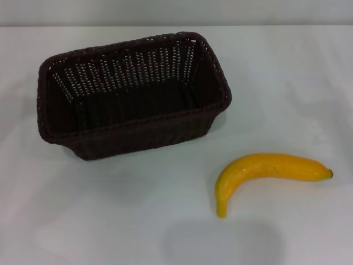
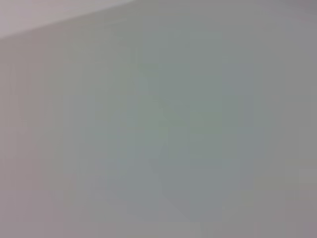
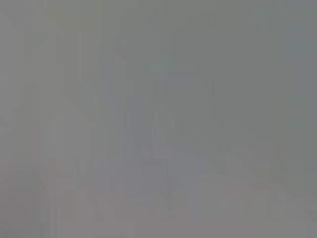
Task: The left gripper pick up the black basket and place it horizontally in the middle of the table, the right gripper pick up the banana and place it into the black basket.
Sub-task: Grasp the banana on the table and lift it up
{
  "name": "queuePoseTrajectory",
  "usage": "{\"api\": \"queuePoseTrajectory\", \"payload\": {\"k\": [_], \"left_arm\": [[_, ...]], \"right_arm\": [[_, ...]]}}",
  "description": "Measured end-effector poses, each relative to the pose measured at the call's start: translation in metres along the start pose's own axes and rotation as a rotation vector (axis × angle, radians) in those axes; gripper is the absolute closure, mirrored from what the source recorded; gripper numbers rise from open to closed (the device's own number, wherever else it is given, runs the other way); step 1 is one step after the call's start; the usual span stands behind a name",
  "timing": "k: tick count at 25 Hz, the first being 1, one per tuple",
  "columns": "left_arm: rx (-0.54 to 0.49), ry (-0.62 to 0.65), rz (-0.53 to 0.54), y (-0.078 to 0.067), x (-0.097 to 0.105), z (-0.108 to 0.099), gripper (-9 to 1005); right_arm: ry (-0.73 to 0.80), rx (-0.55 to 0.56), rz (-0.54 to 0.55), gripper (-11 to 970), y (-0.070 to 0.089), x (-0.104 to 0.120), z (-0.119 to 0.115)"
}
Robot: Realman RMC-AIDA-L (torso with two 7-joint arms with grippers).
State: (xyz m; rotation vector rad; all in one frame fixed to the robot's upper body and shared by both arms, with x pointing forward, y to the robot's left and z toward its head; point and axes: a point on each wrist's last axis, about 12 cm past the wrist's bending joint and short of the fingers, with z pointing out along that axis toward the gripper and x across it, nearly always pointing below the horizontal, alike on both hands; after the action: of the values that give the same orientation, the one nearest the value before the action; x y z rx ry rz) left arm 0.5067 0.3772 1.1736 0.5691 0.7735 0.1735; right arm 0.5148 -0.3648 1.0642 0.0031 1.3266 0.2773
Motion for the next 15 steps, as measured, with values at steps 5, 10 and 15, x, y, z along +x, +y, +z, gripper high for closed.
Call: {"api": "queuePoseTrajectory", "payload": {"k": [5,10,15], "left_arm": [[-0.431,0.243,-0.388,-0.007,0.038,-0.071,364],[-0.674,0.419,-0.665,-0.033,0.042,-0.139,351],[-0.817,0.467,-0.899,-0.063,0.029,-0.183,213]], "right_arm": [[0.009,-0.138,-0.036,90,-0.004,-0.018,0.011],[0.079,-0.291,-0.065,91,-0.018,-0.041,0.021],[0.209,-0.469,-0.088,130,-0.025,-0.071,0.042]]}}
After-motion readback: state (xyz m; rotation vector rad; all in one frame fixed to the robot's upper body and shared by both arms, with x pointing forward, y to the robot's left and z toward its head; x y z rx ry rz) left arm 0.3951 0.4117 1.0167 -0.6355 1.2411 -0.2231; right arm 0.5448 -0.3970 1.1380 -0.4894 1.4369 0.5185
